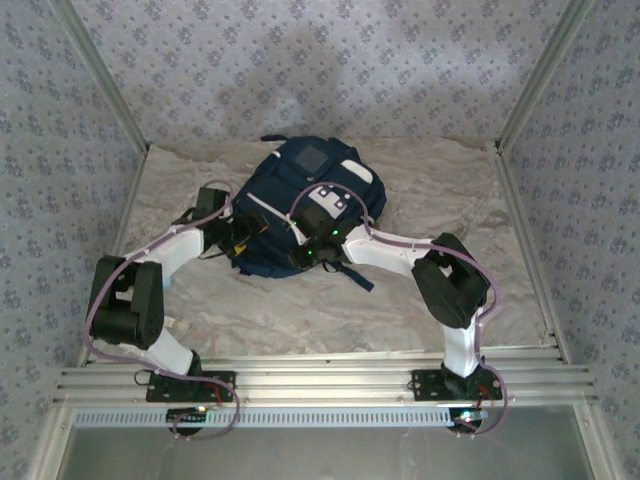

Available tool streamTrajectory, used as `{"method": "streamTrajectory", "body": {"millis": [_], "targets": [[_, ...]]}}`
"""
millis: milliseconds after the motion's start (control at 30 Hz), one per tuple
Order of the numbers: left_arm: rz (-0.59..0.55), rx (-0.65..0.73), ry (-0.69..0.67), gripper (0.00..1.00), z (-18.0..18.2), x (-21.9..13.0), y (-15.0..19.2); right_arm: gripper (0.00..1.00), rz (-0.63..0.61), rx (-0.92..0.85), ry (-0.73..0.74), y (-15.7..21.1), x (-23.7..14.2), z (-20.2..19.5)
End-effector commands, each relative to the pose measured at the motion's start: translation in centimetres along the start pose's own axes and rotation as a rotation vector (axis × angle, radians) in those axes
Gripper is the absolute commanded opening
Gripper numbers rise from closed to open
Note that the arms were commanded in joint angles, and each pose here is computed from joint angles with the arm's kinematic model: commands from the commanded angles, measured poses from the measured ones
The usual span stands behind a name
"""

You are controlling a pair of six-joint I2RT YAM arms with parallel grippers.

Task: Pack the student bag

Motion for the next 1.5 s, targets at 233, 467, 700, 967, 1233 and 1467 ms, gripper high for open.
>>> {"method": "streamTrajectory", "body": {"millis": [233,467,700,967,1233,1467], "targets": [[0.138,0.015,0.021,0.81,-0.7,2.5,5.1,0.0,-0.067,0.155,0.01,1.3,-5.1,-5.9],[0.193,0.069,0.132,0.81,-5.8,2.2,9.1,0.0,-0.1,0.187,0.025,2.5,-8.1,-8.2],[0.215,0.141,0.187,0.81,-9.2,1.1,10.8,0.32,-0.084,0.12,-0.001,3.9,-8.5,-7.5],[0.044,0.213,0.065,0.82,-7.2,-1.5,4.5,0.45,-0.039,0.082,0.007,5.3,-6.9,-8.8],[0.007,0.156,-0.026,0.82,-3.1,-0.1,1.6,0.51,-0.056,0.053,-0.022,3.9,-5.0,-8.1],[0.029,0.156,-0.055,0.82,-2.2,1.8,1.4,0.51,-0.057,0.049,0.055,2.9,-3.7,-8.9]]}}
Point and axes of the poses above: each hand's point on the last joint's axis, 136 mm out from that joint toward the fingers, its own x axis out along the fingers, its own z axis along the line the jaws close on, y = z × x, the point moved 1 cm from there along -x, back along the fingers, and after that the axes turned 12 degrees about -x, right-handed, at the moved point
